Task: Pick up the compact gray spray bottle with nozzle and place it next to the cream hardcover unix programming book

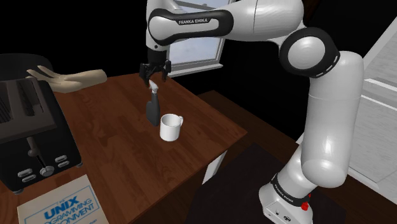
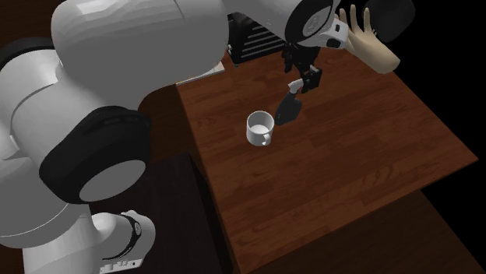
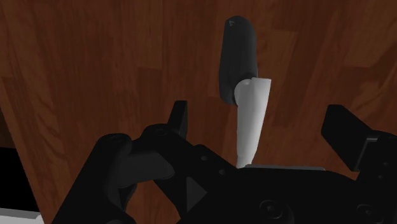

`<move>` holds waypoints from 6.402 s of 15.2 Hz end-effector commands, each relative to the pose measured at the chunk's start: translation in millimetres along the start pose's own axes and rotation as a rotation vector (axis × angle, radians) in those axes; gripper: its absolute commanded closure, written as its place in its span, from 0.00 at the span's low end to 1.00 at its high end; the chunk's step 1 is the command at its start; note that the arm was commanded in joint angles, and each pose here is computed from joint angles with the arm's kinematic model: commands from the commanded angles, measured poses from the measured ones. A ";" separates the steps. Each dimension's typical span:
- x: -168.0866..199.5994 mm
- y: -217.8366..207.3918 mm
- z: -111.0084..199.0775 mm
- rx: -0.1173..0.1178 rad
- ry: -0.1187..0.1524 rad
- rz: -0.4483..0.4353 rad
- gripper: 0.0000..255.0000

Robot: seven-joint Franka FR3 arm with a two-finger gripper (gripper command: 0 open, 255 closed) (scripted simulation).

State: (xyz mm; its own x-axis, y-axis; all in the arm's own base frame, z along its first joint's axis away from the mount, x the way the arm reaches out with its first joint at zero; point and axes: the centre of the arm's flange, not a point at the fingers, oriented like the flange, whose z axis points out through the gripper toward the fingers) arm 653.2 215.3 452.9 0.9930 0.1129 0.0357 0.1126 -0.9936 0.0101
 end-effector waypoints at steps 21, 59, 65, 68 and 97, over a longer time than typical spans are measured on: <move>0.9 -2.1 28.6 0.000 0.001 0.000 1.00; -166.5 -217.7 -64.9 0.000 0.001 0.000 1.00; -167.6 -218.0 -33.2 0.000 0.001 0.000 1.00; -168.2 -218.2 -17.4 0.000 0.001 0.000 1.00; -169.2 -218.5 -41.7 0.000 0.001 0.000 0.00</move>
State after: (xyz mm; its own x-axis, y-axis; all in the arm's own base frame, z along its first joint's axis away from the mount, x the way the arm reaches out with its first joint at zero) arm 459.2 413.5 486.1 0.9929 0.1127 0.0368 0.1124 -0.9936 0.0102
